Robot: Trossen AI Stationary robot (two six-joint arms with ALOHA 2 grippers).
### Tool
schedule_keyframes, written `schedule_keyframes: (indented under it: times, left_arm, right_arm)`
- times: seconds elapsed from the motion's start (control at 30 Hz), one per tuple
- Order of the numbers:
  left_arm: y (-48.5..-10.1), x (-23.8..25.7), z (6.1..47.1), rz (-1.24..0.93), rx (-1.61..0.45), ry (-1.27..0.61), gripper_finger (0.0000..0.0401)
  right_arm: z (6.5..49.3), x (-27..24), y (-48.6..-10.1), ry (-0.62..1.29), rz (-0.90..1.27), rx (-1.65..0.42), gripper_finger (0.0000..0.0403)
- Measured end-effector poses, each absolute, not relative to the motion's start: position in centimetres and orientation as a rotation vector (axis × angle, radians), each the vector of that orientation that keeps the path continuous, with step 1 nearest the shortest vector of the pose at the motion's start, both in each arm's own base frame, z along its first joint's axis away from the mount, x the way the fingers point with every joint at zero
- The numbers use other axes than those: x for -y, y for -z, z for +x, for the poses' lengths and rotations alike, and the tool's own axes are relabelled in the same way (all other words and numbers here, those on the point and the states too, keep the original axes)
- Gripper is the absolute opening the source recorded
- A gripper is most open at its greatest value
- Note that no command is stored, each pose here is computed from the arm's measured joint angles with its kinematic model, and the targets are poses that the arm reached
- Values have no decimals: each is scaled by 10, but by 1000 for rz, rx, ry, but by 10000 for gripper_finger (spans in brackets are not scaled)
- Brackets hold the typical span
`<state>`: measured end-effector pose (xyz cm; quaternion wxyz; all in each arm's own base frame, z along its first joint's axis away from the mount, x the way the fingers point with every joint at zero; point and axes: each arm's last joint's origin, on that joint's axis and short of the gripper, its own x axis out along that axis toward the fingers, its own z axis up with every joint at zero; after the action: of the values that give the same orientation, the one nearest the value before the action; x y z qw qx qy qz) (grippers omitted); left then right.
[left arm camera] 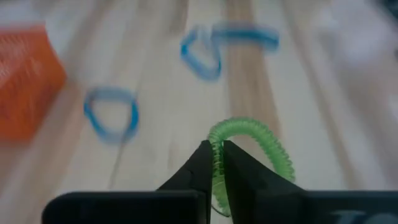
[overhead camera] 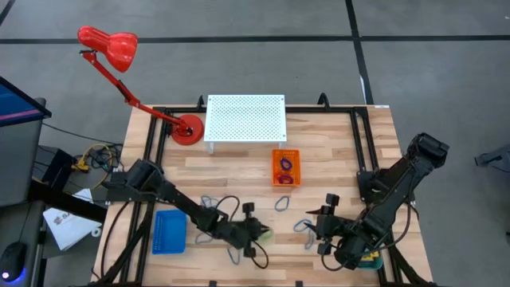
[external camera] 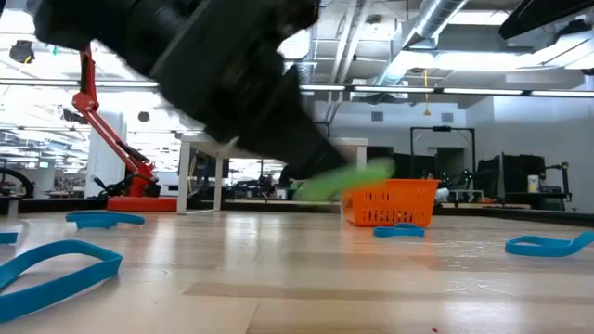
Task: Pick & Place Office Desk Supplies
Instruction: Put the green spring keychain into the orange bin
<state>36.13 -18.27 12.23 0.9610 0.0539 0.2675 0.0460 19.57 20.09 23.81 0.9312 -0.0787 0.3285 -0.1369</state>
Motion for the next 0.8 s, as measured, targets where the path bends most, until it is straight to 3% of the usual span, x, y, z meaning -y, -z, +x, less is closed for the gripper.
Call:
schedule_keyframes:
  times: [0.37,0.63,0.8]
  left_arm:
    - [-153,134,399,121,-247,-185,6]
    - [-177,79,433,111,-269,-226,6]
    - [-199,49,451,170,-384,-287,5]
  right_arm:
    - [196,-201,-238,280,-161,-673,157]
    - [196,-201,-238,281,-164,-675,157]
    - [195,-200,-238,282,-168,-678,157]
